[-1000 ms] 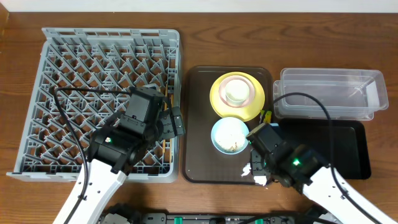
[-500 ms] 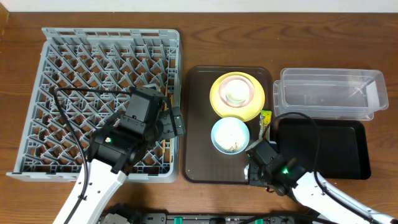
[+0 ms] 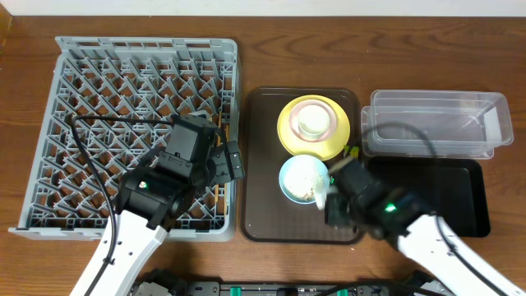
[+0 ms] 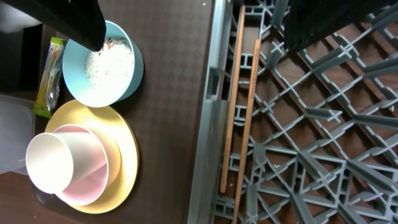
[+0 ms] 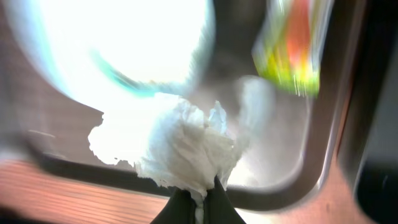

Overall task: Sort waste into correct bins and load items into the dishwasher
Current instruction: 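Close the right gripper on the crumpled white tissue and lift it, then carry the tissue with the right gripper and drop it in the clear bin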

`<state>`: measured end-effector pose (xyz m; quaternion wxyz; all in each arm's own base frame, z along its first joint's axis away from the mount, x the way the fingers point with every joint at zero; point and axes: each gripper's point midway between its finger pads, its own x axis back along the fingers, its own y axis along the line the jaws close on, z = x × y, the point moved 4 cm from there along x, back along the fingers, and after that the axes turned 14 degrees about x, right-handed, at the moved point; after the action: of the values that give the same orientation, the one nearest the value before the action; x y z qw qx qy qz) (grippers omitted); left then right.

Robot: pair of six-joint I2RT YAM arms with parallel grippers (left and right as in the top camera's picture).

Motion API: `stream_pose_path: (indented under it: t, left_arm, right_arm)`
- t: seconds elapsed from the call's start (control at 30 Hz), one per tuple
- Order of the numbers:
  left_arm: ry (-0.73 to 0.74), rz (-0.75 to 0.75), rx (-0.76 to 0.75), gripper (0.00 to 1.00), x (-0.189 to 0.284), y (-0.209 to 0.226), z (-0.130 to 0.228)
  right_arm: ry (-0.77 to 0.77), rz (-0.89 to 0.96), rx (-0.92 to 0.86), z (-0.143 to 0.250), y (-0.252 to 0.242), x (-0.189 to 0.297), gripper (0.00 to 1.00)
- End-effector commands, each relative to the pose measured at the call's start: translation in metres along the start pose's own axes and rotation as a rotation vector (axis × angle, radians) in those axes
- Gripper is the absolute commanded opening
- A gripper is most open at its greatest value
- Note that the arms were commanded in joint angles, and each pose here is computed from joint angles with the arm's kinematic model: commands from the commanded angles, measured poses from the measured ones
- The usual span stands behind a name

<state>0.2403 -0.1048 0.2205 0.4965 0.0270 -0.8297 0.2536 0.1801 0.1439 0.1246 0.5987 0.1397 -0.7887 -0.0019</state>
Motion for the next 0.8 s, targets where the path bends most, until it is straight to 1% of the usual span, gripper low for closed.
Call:
stream_pose_path:
  t: [0.0,0.17,0.3,0.4,0.47,0.5,0.63,0.7,0.73,0.77]
  left_arm:
    - [-0.013,-0.009,0.005,0.93,0.001,0.001,-0.003]
    - [-0.013,-0.009,0.005,0.92,0.001,0.001,-0.003]
    - [-0.013,-0.009,0.005,0.92,0.001,0.001,-0.003]
    - [-0.013,-0.009,0.005,0.93,0.001,0.001,-0.003]
    - [-0.013,-0.009,0.005,0.93,0.001,0.001,-0.003]
    - [-0.013,-0.009,0.005,0.92,0.001,0.001,-0.003]
    - [-0.013,-0.009,0.005,0.92,0.001,0.001,-0.003]
    - [-0.013,-0.009,0.005,0.93,0.001,0.001,-0.003]
    - [-0.013,-0.009,0.005,0.93,0.001,0.001,-0.003]
    - [-0.013,-0.009,0.005,0.92,0.001,0.001,-0.003]
  right_arm:
    - [-0.148,0.091,0.084,-0.046,-0.013,0.065,0.01]
    - [-0.296,0.314,-0.019,-0.081,-0.059,0.108,0.01]
    - [-0.384,0.46,-0.142,-0.1,-0.103,0.117,0.01]
    - [-0.397,0.51,-0.201,-0.111,-0.131,0.112,0.01]
    - [-0.38,0.541,-0.237,-0.116,-0.149,0.103,0.01]
    - [-0.349,0.565,-0.28,-0.118,-0.166,0.092,0.01]
    - [-0.288,0.605,-0.344,-0.128,-0.201,0.06,0.01]
    - [-0.248,0.622,-0.335,-0.133,-0.216,0.04,0.04]
    - [-0.226,0.627,-0.328,-0.134,-0.223,0.029,0.1]
    - [-0.208,0.628,-0.321,-0.134,-0.227,0.022,0.19]
